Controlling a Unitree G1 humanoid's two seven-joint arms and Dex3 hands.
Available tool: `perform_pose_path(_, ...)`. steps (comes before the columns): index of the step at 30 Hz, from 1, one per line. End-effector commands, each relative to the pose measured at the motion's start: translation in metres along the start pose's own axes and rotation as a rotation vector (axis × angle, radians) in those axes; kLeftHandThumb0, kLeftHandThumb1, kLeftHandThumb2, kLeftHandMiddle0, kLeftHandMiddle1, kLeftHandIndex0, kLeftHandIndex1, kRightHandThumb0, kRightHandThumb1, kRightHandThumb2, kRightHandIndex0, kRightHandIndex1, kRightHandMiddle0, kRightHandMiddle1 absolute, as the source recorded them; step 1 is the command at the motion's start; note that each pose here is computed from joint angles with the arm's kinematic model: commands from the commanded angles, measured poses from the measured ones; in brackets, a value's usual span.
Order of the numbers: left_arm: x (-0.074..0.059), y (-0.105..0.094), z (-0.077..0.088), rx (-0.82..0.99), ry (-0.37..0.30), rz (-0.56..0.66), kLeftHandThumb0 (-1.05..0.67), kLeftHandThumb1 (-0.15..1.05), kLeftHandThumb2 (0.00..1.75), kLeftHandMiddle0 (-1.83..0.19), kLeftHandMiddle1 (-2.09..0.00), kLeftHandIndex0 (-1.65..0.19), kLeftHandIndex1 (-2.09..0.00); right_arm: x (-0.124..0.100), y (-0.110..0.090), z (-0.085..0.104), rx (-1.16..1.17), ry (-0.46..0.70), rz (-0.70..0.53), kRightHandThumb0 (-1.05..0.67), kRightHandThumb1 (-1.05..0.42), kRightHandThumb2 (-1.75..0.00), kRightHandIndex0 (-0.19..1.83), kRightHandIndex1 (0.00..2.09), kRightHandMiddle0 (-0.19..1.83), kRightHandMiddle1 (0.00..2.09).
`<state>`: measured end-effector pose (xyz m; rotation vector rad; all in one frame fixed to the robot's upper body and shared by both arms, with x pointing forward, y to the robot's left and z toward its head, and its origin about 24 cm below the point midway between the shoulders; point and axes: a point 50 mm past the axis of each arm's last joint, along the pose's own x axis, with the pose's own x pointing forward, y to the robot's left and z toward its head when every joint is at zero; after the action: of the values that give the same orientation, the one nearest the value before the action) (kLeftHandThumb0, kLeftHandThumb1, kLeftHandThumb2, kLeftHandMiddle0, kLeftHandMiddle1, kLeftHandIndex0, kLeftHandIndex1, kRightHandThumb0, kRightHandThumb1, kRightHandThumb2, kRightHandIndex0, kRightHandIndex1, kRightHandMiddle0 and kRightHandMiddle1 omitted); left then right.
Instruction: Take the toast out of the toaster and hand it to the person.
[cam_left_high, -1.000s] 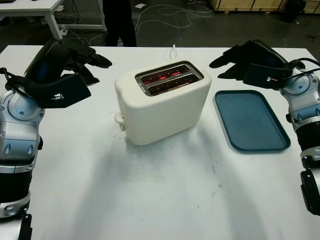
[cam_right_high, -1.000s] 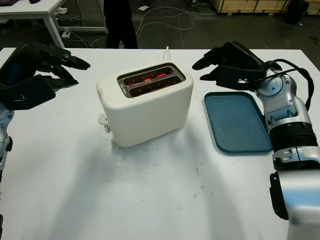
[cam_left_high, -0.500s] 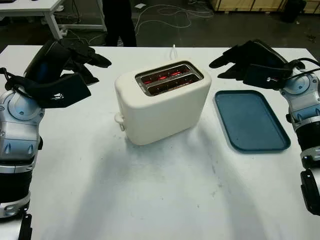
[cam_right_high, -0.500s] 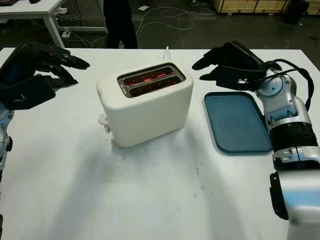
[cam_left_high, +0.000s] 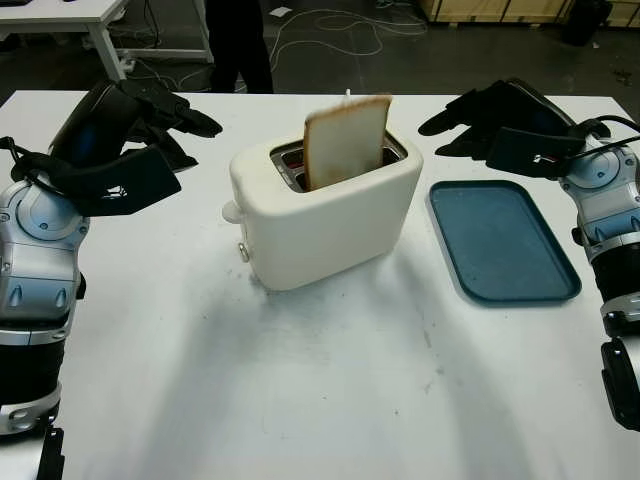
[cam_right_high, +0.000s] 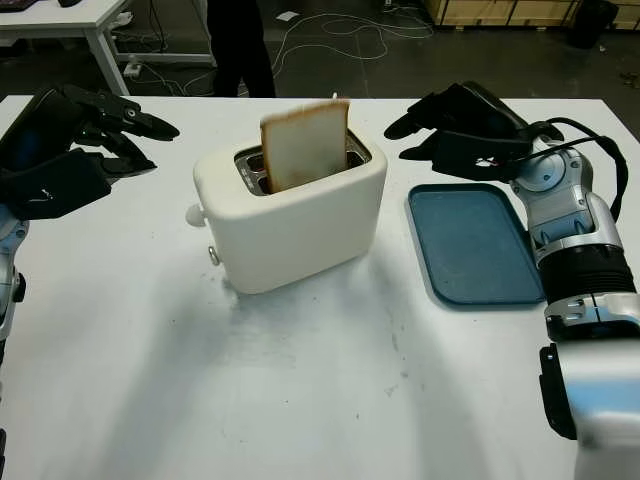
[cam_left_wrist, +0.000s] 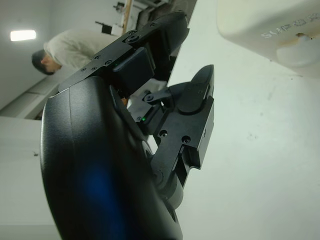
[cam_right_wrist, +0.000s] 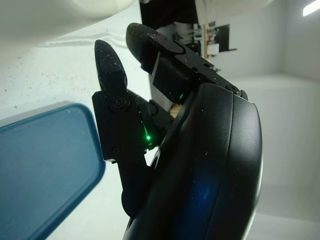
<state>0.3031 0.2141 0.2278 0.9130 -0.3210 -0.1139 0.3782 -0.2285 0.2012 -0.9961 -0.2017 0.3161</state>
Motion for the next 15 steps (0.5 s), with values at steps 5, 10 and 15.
perform_pose_path(5, 0.0008, 0.0024, 0.0030, 0.013, -0.021, 0.009, 0.02, 0.81, 0.00, -0.90, -0.86, -1.11, -0.06, -0.0003, -0.0027, 0.0023, -0.008, -0.012, -0.011, -0.34, -0.92, -0.04, 1.06, 0.22, 1.01, 0.00)
perform_pose_path(10, 0.0007, 0.0020, 0.0038, 0.013, -0.021, 0.011, 0.02, 0.82, 0.00, -0.90, -0.85, -1.10, -0.06, -0.0010, -0.0030, 0.0025, -0.001, -0.020, -0.012, -0.32, -0.92, -0.05, 1.04, 0.20, 0.99, 0.00)
perform_pose_path(15, 0.0004, 0.0022, 0.0035, 0.006, -0.017, 0.011, 0.01, 0.82, 0.00, -0.89, -0.85, -1.10, -0.06, -0.0005, -0.0094, 0.0090, -0.007, -0.047, -0.047, -0.27, -0.88, -0.01, 1.00, 0.16, 0.95, 0.00)
